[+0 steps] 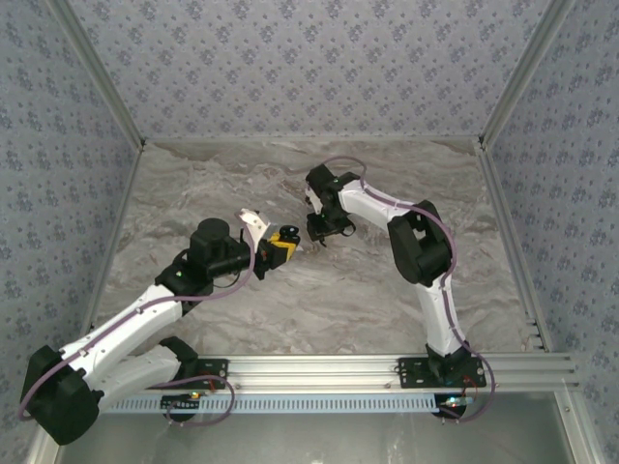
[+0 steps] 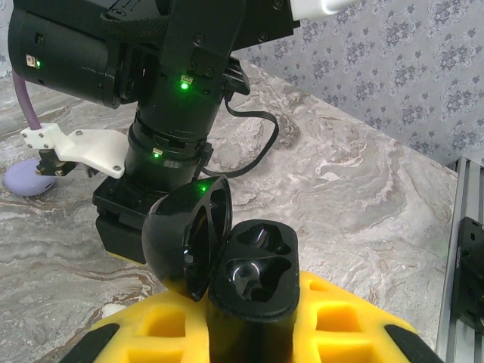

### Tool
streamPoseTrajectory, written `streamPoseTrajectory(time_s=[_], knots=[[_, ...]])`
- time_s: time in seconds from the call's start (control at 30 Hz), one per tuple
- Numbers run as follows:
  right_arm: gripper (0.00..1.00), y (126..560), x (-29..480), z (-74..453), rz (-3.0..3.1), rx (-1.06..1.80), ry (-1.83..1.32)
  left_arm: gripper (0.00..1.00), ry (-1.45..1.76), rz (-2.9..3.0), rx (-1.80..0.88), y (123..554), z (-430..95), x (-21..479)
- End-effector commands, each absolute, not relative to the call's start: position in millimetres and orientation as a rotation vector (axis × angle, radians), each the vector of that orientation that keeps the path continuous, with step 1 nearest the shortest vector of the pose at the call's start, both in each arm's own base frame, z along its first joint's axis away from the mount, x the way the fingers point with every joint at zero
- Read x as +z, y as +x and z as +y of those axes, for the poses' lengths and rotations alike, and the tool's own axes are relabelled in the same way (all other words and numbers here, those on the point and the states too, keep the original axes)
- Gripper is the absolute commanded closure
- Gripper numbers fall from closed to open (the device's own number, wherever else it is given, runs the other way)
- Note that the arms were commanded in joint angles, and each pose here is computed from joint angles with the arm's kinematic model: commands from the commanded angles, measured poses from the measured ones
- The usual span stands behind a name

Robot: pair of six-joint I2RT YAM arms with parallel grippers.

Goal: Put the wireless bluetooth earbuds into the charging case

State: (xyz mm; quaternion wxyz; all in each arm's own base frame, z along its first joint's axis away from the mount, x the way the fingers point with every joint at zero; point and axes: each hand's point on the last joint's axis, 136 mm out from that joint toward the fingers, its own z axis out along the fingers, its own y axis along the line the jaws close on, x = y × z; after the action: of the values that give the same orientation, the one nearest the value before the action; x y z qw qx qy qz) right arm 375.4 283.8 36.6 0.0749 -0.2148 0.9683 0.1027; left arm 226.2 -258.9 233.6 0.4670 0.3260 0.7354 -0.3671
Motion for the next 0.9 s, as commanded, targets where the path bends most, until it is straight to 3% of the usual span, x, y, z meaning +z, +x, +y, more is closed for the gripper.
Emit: streamPoseTrajectory(time_s=[0.0, 0.87], knots=[[0.61, 372.0, 28.6, 282.4, 2.948, 0.264, -0.632, 0.81, 0.808, 1.738, -0.891, 225.8, -259.6, 255.7], [0.65, 364.7, 13.7, 280.7, 2.984, 0.162, -0.662, 0.81, 0.808, 1.743, -0.886, 225.8, -259.0, 253.9]])
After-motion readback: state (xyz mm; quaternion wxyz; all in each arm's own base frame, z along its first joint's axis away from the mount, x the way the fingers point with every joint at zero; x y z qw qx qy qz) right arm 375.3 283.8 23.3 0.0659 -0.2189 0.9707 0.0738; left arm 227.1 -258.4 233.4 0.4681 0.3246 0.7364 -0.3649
